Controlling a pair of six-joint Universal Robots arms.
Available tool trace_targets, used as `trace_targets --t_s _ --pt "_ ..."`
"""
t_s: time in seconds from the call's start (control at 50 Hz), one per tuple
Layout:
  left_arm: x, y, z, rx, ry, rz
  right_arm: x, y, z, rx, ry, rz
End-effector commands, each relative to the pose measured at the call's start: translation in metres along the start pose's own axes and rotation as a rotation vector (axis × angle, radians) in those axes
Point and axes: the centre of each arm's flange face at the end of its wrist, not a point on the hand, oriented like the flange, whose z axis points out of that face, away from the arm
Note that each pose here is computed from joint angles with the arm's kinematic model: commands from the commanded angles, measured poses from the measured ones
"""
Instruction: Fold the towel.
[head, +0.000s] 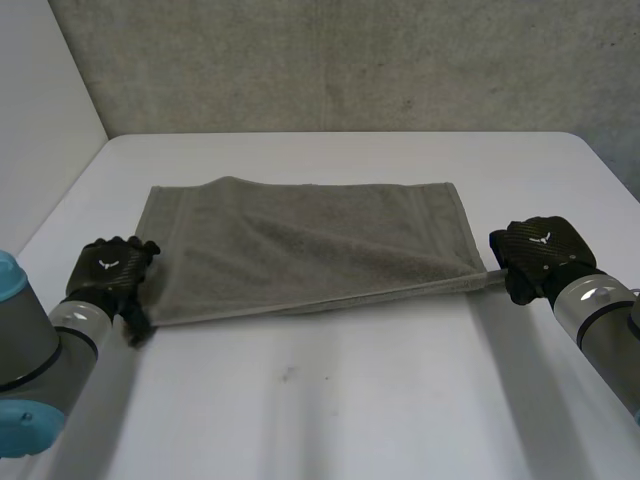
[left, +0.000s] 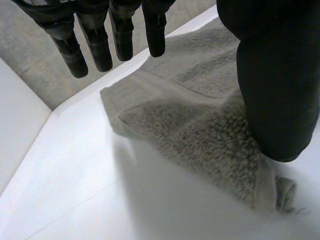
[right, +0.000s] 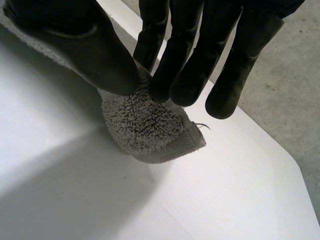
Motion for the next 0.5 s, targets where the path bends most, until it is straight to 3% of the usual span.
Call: trace_targets --t_s 0.02,0.26,0.4,0.5 --pt "-0.005 -0.001 -0.003 -0.004 -0.014 -0.002 -0.002 0.001 -0.001 -0.002 -0.004 -0.001" --pt "-0.014 -0.002 -0.017 0.004 -0.037 -0.015 -0.002 0.000 -0.001 -0.002 -0.004 -0.003" --pt "-0.023 -0.030 -0.032 0.095 -0.059 -0.005 -0.002 -0.002 -0.002 -0.003 -0.009 -0.018" --pt "-0.031 -0.054 -0.056 0.185 -0.070 0.015 0.003 -0.015 -0.022 -0.085 -0.057 -0.129"
